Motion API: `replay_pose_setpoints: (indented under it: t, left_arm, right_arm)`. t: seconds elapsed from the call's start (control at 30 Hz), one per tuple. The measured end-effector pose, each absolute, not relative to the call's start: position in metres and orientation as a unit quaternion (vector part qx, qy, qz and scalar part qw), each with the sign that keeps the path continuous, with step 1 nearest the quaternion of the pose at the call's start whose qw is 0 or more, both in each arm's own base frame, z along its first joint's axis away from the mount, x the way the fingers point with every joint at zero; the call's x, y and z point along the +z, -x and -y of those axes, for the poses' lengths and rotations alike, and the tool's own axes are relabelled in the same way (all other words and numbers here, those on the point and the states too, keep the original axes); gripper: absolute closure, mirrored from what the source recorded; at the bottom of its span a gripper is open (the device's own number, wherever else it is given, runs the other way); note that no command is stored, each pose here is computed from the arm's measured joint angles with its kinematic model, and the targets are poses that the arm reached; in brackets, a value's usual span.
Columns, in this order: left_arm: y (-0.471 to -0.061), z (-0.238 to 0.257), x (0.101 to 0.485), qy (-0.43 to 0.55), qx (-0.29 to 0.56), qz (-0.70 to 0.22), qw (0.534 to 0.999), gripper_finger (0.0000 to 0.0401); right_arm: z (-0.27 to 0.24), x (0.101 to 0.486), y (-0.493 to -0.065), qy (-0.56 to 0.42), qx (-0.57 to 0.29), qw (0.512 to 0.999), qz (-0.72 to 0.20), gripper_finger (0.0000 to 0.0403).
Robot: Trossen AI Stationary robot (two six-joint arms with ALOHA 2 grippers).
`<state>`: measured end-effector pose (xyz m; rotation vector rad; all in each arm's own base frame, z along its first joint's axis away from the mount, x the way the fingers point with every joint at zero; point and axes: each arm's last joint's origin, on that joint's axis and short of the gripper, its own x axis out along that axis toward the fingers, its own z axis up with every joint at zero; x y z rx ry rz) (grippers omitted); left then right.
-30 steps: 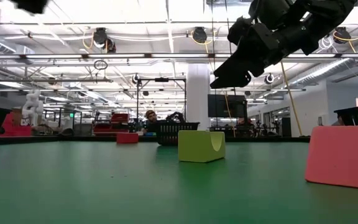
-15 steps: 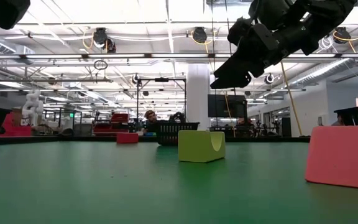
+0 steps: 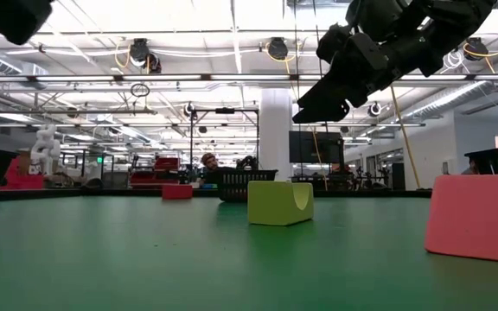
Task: Sort & place blocks by color
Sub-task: Put the green block into the bottom right black bin
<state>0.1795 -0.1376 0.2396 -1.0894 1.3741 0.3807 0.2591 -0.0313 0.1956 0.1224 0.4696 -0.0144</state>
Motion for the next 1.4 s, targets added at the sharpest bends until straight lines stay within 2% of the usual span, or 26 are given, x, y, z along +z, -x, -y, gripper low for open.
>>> replay_pose_setpoints:
  t: [0.1, 0.23, 0.43, 0.63, 0.77, 0.93, 1.17, 1.4]
  left_arm:
    - [-0.185, 0.130, 0.240, 0.463, 0.157, -0.594, 0.639, 0.0083]
    - [-0.192, 0.120, 0.239, 0.401, 0.132, -0.575, 0.700, 0.0120]
    - [-0.207, 0.102, 0.241, 0.352, 0.108, -0.541, 0.756, 0.0164]
    - [-0.236, 0.097, 0.260, 0.259, 0.022, -0.390, 0.883, 0.0187]
    - [-0.251, 0.093, 0.275, 0.177, -0.012, -0.291, 0.940, 0.0195]
    - [-0.261, 0.081, 0.285, 0.111, -0.009, -0.224, 0.968, 0.0207]
    - [-0.267, 0.064, 0.287, 0.064, 0.013, -0.209, 0.976, 0.0224]
    - [-0.277, 0.065, 0.296, 0.007, -0.005, -0.141, 0.990, 0.0239]
  right_arm:
    - [0.031, 0.195, -0.259, -0.061, -0.007, 0.970, -0.237, 0.0090]
    - [0.030, 0.192, -0.257, -0.048, 0.005, 0.967, -0.252, 0.0090]
    - [0.023, 0.192, -0.258, -0.038, 0.038, 0.966, -0.253, 0.0090]
    - [0.005, 0.192, -0.259, -0.035, 0.068, 0.964, -0.255, 0.0090]
    - [-0.010, 0.192, -0.258, -0.021, 0.068, 0.963, -0.258, 0.0090]
    - [-0.034, 0.195, -0.258, -0.024, 0.051, 0.958, -0.282, 0.0090]
    - [-0.072, 0.208, -0.256, -0.010, 0.000, 0.959, -0.282, 0.0094]
    - [-0.096, 0.188, -0.273, -0.009, -0.017, 0.948, -0.317, 0.0126]
